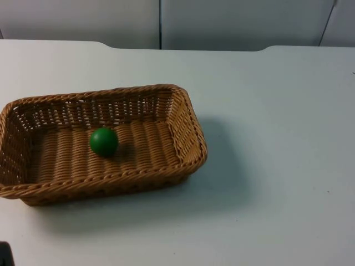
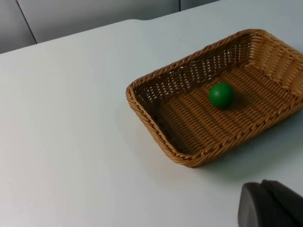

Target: Pick up the basket with the left hand and place the ball into the basket with the right hand.

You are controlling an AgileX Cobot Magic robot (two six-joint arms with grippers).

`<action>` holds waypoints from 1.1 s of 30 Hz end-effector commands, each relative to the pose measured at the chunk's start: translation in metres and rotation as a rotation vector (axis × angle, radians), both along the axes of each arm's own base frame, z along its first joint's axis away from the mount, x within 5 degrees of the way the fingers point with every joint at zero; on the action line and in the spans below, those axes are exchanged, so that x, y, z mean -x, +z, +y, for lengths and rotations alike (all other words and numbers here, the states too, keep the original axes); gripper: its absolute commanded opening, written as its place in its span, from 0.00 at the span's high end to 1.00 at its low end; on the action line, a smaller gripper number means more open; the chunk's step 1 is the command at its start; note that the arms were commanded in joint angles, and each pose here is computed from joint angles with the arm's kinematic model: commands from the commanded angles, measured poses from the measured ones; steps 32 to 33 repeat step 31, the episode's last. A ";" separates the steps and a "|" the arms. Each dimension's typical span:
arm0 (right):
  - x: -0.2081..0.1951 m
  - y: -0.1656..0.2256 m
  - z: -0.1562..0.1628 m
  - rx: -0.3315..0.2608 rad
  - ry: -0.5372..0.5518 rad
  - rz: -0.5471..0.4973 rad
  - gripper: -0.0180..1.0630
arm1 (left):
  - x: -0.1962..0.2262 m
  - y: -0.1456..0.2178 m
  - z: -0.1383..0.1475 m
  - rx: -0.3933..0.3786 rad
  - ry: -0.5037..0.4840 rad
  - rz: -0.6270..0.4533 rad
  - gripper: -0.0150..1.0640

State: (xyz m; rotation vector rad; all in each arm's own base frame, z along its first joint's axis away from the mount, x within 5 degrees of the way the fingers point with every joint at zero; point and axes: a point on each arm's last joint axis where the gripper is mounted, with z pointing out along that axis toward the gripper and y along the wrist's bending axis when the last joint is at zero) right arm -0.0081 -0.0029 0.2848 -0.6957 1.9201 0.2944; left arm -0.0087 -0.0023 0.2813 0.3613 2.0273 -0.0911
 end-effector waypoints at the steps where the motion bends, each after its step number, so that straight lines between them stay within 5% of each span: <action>1: -0.001 -0.007 0.001 0.014 0.013 0.024 0.99 | 0.001 -0.001 -0.001 0.007 -0.011 -0.004 0.99; 14: -0.001 -0.006 0.001 0.007 -0.030 0.020 0.99 | 0.001 -0.001 -0.001 0.009 -0.013 -0.003 0.99; 23: -0.001 -0.006 0.004 0.002 -0.419 0.021 0.99 | 0.001 -0.001 -0.001 0.009 -0.013 -0.003 0.99; 33: -0.001 -0.006 0.005 0.000 -0.646 0.022 0.99 | 0.001 -0.001 -0.001 0.009 -0.013 -0.003 0.99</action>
